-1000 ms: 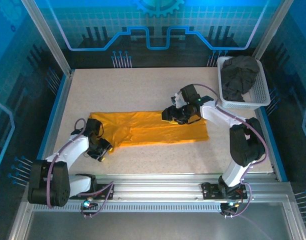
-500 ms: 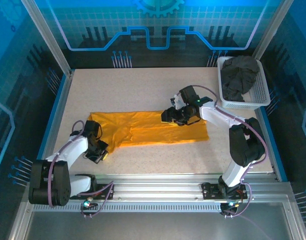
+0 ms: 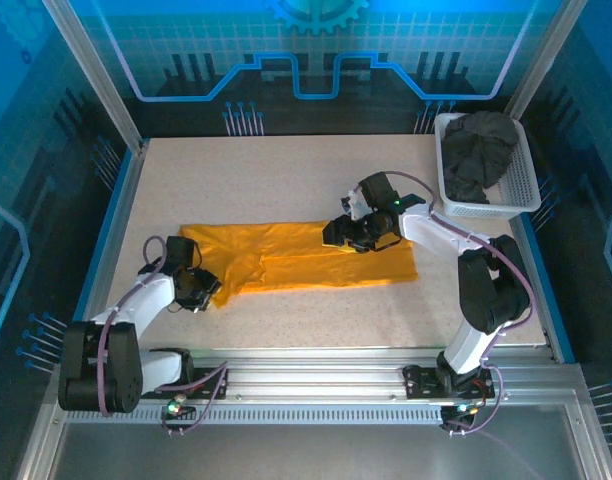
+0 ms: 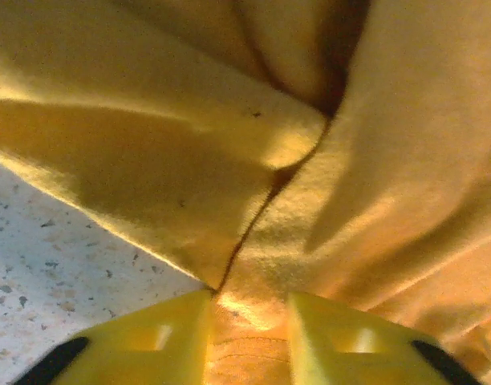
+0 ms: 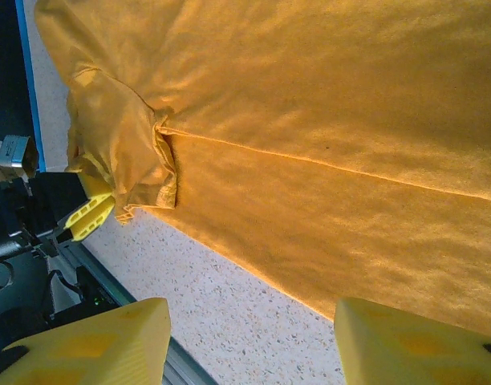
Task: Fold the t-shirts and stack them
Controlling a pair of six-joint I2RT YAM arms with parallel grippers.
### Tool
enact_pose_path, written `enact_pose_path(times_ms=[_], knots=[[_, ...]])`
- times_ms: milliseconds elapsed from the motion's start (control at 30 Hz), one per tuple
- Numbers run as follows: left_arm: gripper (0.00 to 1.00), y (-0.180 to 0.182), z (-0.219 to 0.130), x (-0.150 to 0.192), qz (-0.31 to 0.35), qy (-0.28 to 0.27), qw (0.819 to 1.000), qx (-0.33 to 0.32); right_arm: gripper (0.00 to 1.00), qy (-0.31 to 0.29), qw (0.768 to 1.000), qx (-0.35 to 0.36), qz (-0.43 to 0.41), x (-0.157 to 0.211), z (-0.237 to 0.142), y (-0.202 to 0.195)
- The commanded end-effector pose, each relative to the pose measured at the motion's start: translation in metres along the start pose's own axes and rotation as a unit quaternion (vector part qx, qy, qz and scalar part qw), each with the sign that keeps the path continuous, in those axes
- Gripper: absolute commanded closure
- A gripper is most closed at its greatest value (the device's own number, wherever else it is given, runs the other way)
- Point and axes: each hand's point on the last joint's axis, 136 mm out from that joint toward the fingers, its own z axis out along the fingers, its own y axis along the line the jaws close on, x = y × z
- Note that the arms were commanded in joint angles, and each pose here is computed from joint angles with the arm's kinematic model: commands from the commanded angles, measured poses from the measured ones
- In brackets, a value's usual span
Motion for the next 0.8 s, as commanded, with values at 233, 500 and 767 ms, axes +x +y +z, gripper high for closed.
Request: enact_pose_path(times_ms=[233, 500, 767], knots=[[0.61, -0.044, -0.033, -0.055, 0.071, -0.068, 0.994, 0.049, 0.43, 0.009, 1.0, -0.01, -0.005, 0.001, 0.003, 0.006], [0.63, -0.043, -0.019, -0.087, 0.119, -0.058, 0.989, 0.058, 0.43, 0.009, 1.0, -0.007, -0.008, 0.002, 0.0, 0.006], [0.65, -0.037, 0.002, -0.077, 0.114, -0.026, 0.991, 0.067, 0.43, 0.011, 1.0, -0.009, -0.004, 0.0, 0.004, 0.006]])
